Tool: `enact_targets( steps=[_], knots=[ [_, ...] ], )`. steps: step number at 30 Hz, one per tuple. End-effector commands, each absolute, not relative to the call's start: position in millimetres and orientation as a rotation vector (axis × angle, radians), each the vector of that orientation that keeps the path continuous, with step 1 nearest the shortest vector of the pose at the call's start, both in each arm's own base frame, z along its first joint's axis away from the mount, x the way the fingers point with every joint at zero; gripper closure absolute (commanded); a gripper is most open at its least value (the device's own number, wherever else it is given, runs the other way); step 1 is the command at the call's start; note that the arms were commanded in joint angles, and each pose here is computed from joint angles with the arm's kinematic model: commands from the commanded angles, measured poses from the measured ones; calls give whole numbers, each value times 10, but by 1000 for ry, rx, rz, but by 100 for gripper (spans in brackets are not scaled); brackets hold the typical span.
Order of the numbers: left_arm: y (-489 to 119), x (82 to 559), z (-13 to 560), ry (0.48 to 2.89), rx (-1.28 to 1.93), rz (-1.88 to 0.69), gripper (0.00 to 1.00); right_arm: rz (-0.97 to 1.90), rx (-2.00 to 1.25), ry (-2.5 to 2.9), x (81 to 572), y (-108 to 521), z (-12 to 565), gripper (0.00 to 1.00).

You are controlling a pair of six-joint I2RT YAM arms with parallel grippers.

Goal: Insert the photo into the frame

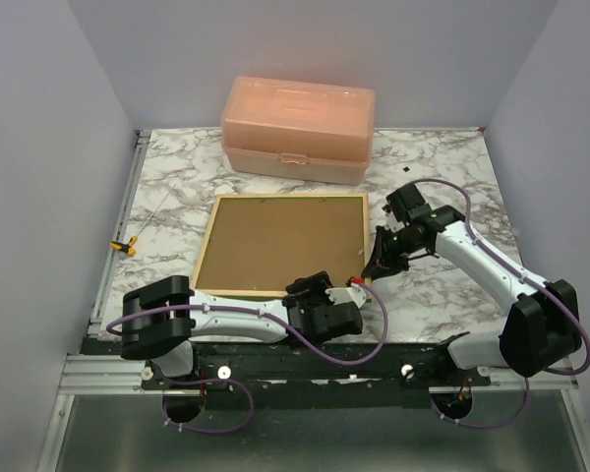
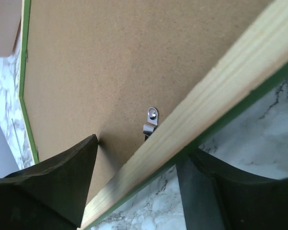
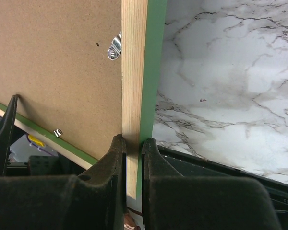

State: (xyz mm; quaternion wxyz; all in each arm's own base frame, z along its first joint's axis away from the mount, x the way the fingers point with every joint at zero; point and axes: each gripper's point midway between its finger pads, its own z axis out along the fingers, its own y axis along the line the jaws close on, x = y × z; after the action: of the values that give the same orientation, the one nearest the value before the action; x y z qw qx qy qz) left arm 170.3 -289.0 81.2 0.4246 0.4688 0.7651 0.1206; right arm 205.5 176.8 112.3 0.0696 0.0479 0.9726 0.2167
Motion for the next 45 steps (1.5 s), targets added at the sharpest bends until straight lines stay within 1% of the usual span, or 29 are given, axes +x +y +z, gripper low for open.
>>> enact_targets(
  steps=[1,4,5,6,9,11,12,14,15,17,19,23,27,29,32,34,38,40,42,45],
  knots=[
    [-2849,1863,1032,1841,1072,426,43,920,84,2817,2091,2039,1524,100],
    [-2789,1906,1144,1815,1029,457,55,912,80,2818,2085,2028,1513,99],
    [-2766,1921,1187,1805,1015,467,57,911,81,2813,2089,2023,1518,97],
    [-2741,1933,1228,1796,1002,477,60,915,75,2806,2091,2027,1531,93],
    [-2677,1954,1351,1777,966,492,68,923,68,2756,2134,2033,1625,73],
    [-2640,1960,1435,1770,948,493,72,917,68,2709,2187,2024,1725,56],
    [-2621,1962,1477,1767,943,493,75,910,62,2682,2208,2018,1785,51],
    [-2588,1961,1575,1756,933,493,77,897,49,2611,2282,2001,1932,39],
    [-2569,1964,1629,1751,929,496,78,894,24,2575,2311,1996,2006,29],
    [-2550,1959,1749,1746,921,484,78,909,-41,2480,2354,2005,2208,12],
    [-2542,1946,1878,1738,919,458,82,910,-90,2373,2405,1998,2419,0],
    [-2506,1900,2159,1722,911,374,88,866,-190,2166,2499,1941,2835,0],
    [-2459,1824,2406,1711,904,247,91,787,-277,1966,2574,1852,3195,0],
    [-2429,1777,2525,1710,898,165,93,771,-400,1818,2533,1866,3397,0],
    [-2386,1679,2672,1706,900,26,94,744,-545,1589,2414,1877,3706,1],
    [-2354,1605,2787,1699,894,-78,95,756,-675,1442,2277,1956,3849,3],
    [-2345,1418,2962,1674,917,-286,95,798,-893,1232,2060,2137,3991,5],
    [-2339,1341,3021,1665,931,-357,96,820,-1018,1164,1989,2237,3997,4],
    [-2339,1273,3044,1661,945,-412,96,820,-1112,1110,1981,2308,4001,0],
    [-2345,1217,3037,1666,962,-451,98,803,-1254,971,1932,2394,4048,0]
  ],
)
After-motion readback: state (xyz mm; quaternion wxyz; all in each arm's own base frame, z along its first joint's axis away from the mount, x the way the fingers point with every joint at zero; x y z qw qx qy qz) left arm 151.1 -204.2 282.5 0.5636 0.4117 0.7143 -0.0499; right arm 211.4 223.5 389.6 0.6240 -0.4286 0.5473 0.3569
